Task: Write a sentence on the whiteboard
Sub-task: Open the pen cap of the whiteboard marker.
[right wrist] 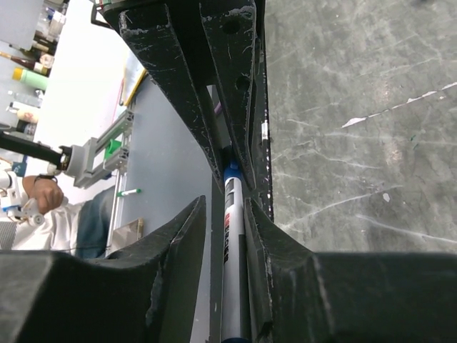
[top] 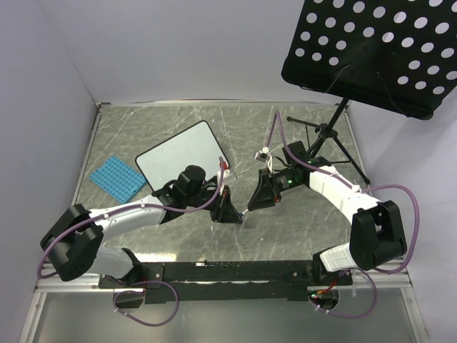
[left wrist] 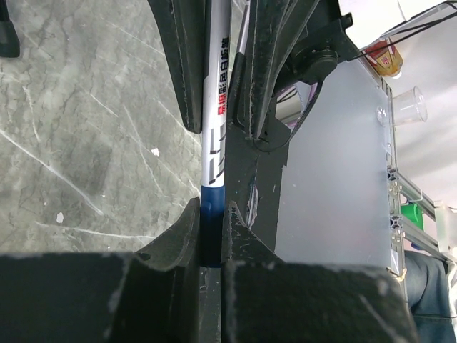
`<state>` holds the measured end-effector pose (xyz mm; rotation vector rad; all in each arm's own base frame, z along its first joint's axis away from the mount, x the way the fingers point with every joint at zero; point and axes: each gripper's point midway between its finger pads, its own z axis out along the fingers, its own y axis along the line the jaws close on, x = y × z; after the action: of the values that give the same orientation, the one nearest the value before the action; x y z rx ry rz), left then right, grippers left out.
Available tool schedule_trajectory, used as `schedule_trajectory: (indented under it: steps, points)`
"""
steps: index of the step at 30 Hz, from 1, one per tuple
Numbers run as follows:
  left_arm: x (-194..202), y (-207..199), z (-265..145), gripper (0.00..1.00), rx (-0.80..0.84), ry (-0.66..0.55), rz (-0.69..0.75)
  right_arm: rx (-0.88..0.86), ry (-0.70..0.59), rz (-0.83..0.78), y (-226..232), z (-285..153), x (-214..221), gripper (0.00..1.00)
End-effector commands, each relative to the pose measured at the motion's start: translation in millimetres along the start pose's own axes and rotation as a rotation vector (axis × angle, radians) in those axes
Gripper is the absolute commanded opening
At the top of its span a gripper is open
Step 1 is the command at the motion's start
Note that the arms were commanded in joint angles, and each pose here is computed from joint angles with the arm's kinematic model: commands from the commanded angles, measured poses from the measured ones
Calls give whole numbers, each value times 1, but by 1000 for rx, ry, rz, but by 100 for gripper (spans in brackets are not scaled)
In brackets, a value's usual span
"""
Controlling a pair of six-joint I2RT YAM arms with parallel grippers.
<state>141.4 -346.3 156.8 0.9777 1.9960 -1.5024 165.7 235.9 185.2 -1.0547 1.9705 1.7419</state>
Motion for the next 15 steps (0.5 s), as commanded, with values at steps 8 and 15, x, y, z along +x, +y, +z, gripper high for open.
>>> schedule_trajectory:
  steps: [8, 15]
  points:
    - [-28, -2, 2, 1, 5, -70, 47, -73, 5, -43, 16, 4, -11, 15]
    - [-29, -3, 0, 1, 2, -74, 50, -88, 4, -54, 20, 4, -12, 0]
